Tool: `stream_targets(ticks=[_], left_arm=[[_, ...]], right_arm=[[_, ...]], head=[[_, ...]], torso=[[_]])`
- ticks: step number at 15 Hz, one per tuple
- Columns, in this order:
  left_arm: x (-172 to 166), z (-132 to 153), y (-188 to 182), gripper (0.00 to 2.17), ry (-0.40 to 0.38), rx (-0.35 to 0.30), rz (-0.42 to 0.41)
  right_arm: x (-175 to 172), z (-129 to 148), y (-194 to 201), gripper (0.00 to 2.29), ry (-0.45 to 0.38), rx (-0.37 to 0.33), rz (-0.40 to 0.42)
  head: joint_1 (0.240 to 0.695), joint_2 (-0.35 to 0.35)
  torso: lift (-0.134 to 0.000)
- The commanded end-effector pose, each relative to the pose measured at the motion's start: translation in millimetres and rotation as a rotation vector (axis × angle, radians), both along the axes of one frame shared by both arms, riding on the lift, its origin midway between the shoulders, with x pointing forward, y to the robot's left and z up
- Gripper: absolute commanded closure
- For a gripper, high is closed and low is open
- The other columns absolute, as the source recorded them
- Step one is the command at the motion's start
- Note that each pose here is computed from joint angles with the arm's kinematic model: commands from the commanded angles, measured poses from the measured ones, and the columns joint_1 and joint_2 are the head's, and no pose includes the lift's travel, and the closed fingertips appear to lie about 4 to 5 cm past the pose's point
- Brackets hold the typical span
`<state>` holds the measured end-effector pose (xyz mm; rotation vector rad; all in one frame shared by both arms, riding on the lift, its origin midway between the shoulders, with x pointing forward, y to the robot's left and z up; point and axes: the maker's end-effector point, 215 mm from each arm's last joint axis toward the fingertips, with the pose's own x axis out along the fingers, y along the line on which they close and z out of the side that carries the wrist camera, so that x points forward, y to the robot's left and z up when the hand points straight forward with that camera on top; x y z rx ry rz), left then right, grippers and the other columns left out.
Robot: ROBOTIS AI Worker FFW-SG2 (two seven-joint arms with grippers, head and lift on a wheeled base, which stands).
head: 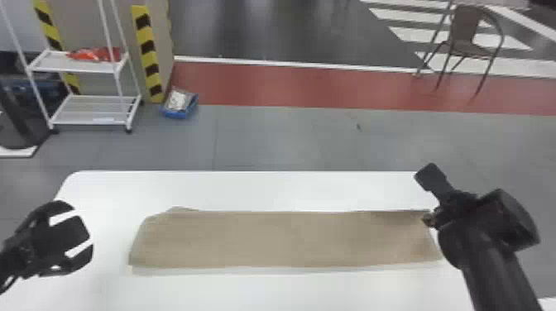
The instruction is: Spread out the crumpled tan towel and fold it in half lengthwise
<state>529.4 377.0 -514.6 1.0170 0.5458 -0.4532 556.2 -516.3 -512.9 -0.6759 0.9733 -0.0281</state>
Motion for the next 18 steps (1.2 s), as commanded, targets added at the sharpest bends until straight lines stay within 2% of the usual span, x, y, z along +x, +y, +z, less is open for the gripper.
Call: stream_targets(ticks=[1,3,6,7,8,9,10,11,15,17,18], left_arm=[[-10.2,3.2,8.1,0.12,-0.010,-0.021,0.015],[-14.0,2.7,10.4,0.12,-0.009,-0.023,0.020],[-19.1,1.3,12.2,0.13,-0.006,-0.037,0.028],[-21.2,1.7,10.3,0.14,0.002,-0.073,0.031],[-23.3,3.7,9.4,0.16,0.019,-0.149,0.047],[-24.5,8.1,7.6,0.21,0.054,-0.263,0.069],[-27.5,5.3,10.1,0.21,0.141,-0.408,0.136],[-28.3,3.8,10.2,0.21,0.194,-0.511,0.189],[-33.9,-7.6,-4.4,0.23,0.341,-0.754,0.342],[-55.3,-22.5,-30.0,0.27,0.489,-0.900,0.416],[-61.3,-26.7,-40.7,0.27,0.529,-0.935,0.430]], right_arm=[[-6.4,-2.3,-8.5,0.02,-0.027,0.020,-0.090],[-15.0,-5.6,-16.3,0.05,-0.043,0.012,-0.133],[-26.3,-10.2,2.8,0.07,-0.057,0.029,-0.105],[-30.2,-5.8,7.8,0.07,-0.080,0.033,-0.095],[-36.2,-4.0,8.3,0.07,-0.087,0.032,-0.091],[-41.5,-6.2,9.5,0.07,-0.084,0.026,-0.084],[-49.8,-9.1,9.2,0.07,-0.080,0.020,-0.080],[-56.4,-13.1,10.5,0.08,-0.070,0.016,-0.074],[-76.3,-21.2,16.4,0.08,-0.062,0.017,-0.062],[-79.9,-22.5,19.4,0.08,-0.061,0.016,-0.056],[-80.4,-23.4,20.1,0.08,-0.059,0.016,-0.055]], head=[[0.695,-0.140],[0.695,-0.143],[0.695,-0.147],[0.695,-0.142],[0.695,-0.134],[0.695,-0.133],[0.695,-0.134],[0.695,-0.137],[0.695,-0.136],[0.695,-0.140],[0.695,-0.147]], torso=[[0.000],[0.000],[0.000],[0.000],[0.000],[0.000],[0.000],[0.000],[0.000],[0.000],[0.000]])
